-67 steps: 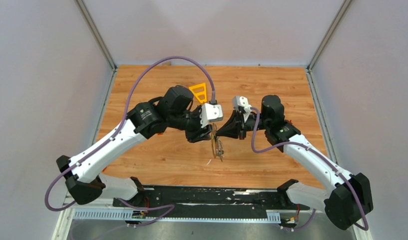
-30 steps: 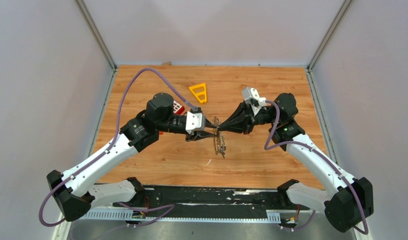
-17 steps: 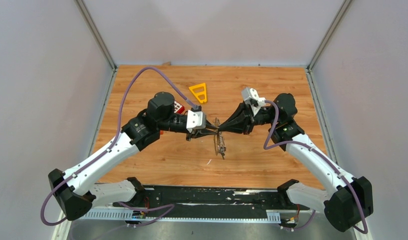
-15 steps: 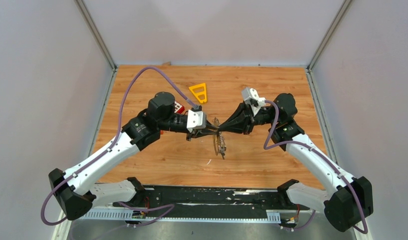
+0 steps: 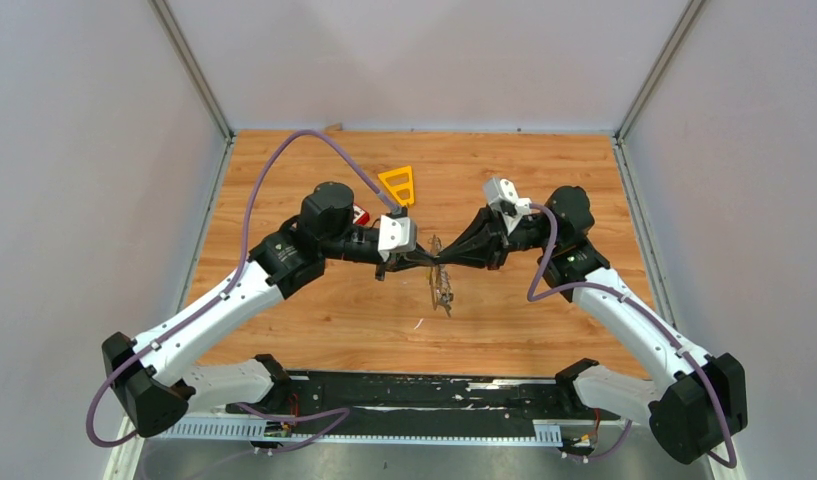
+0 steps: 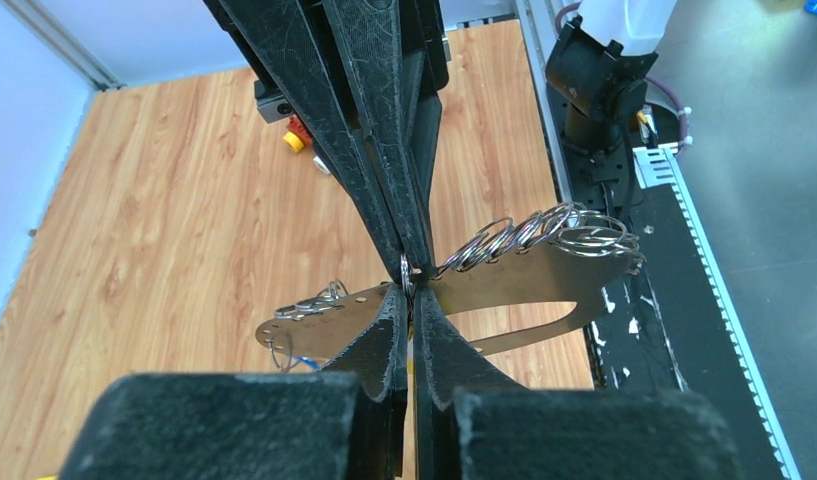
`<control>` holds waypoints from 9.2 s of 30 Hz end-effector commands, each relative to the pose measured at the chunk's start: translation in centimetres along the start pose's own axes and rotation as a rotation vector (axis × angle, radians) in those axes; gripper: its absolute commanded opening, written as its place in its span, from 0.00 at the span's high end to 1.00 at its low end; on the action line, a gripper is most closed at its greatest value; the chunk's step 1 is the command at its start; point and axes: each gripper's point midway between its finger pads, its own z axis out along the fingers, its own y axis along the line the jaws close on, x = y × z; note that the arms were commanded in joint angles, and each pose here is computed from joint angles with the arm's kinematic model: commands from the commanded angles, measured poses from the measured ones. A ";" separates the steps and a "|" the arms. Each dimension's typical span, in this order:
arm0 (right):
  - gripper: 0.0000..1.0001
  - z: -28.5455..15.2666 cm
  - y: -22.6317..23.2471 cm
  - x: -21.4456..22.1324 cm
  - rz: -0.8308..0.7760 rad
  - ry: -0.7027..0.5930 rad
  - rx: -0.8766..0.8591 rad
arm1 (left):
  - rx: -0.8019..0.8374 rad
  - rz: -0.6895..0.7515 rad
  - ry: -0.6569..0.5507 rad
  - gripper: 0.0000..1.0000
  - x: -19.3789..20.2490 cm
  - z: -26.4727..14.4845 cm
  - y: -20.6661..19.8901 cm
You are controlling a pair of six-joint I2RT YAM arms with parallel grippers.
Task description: Put the keys on the keyring
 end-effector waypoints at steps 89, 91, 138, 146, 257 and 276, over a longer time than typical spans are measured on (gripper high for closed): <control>0.83 1.9 -0.9 5.0 0.030 0.049 -0.011 | -0.052 -0.362 0.535 1.00 2.5 -1.4 -1.1; 0.83 2.0 -1.0 5.2 0.034 0.052 -0.011 | -0.051 -0.363 0.534 1.00 2.4 -1.4 -1.1; 1.00 -0.5 0.4 -2.3 -0.069 -0.049 0.042 | -0.151 0.040 0.056 0.46 -3.1 -1.8 0.7; 1.00 -0.8 1.1 -3.6 -0.075 -0.091 0.025 | -0.041 0.085 0.012 0.46 -2.5 -0.5 -0.7; 1.00 -1.4 -1.1 -0.9 -0.065 -0.023 0.107 | 0.003 -0.004 0.028 0.82 -1.8 1.5 0.1; 1.00 -1.5 -1.1 -0.5 -0.080 -0.007 0.113 | -0.066 -0.025 0.052 1.00 -1.6 1.4 1.3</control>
